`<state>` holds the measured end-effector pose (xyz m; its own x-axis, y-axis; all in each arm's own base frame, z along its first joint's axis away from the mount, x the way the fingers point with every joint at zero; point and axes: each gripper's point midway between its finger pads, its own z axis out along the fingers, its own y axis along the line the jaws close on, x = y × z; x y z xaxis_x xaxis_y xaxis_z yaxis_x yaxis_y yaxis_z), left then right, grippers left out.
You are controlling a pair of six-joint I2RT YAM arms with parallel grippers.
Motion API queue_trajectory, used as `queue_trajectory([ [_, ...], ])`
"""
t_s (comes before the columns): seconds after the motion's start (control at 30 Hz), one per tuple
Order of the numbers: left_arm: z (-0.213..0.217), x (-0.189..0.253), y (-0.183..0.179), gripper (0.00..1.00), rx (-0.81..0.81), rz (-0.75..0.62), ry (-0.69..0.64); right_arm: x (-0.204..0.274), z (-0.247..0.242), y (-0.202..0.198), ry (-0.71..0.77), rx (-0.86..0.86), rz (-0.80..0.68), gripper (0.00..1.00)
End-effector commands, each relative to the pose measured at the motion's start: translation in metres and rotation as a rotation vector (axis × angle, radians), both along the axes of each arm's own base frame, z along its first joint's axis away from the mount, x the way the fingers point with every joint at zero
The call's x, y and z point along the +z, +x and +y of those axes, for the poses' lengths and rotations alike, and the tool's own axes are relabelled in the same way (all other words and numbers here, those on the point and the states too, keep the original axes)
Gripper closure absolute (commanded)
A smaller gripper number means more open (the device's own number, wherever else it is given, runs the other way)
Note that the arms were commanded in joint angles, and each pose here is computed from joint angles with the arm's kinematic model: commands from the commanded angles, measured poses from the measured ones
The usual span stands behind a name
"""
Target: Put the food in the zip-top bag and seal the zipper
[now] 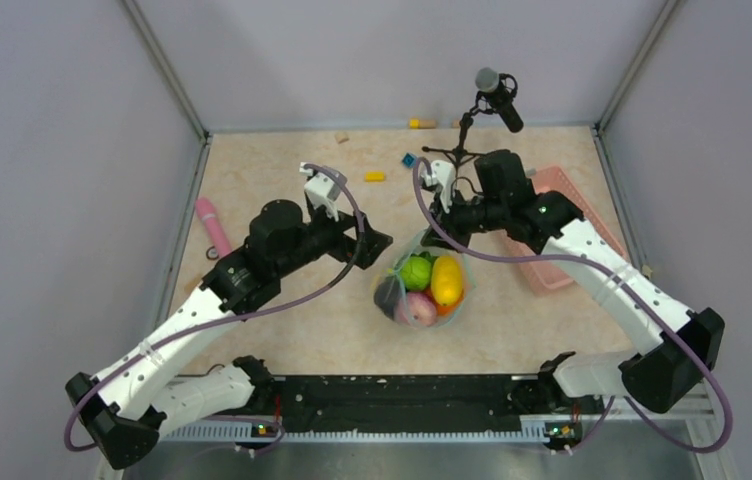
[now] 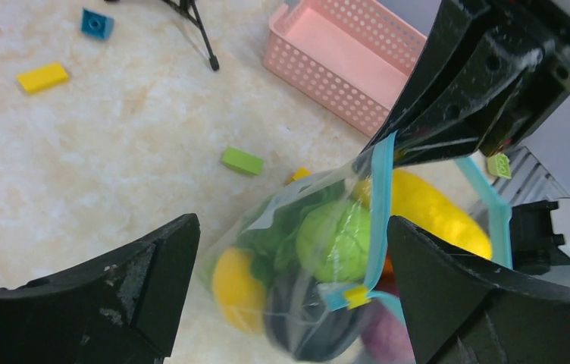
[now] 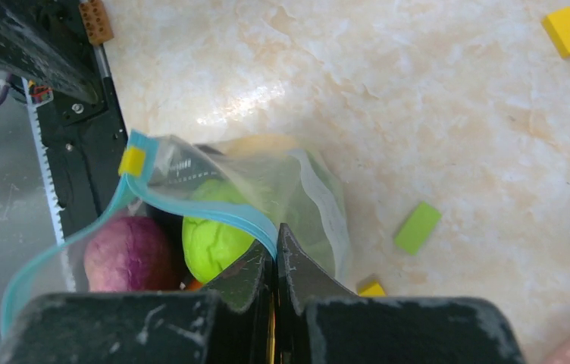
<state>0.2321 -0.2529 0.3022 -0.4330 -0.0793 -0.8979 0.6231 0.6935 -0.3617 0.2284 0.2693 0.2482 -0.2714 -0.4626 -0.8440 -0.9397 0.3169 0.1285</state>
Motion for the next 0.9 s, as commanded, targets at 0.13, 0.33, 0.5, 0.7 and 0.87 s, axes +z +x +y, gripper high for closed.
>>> queue_trajectory([
  [0.13, 0.013, 0.021, 0.007, 0.02, -0.233, -0.359, -0.077, 0.028, -0.022, 0.027, -0.022, 0.01, -0.057, 1.0],
  [0.33, 0.0, -0.028, -0.009, 0.01, -0.489, -0.409, -0.026, 0.016, -0.022, 0.043, -0.018, -0.038, -0.006, 1.0],
  [0.5, -0.02, -0.043, -0.03, 0.02, -0.713, -0.309, -0.085, 0.019, -0.02, 0.06, 0.022, -0.12, 0.015, 1.0],
  [0.7, -0.043, -0.049, -0.022, 0.04, -0.663, -0.399, -0.029, 0.017, -0.014, 0.076, 0.044, -0.165, 0.067, 1.0],
  [0.87, -0.051, -0.045, 0.001, 0.13, -0.522, -0.495, 0.014, 0.012, -0.011, 0.088, 0.088, -0.188, 0.156, 1.0],
])
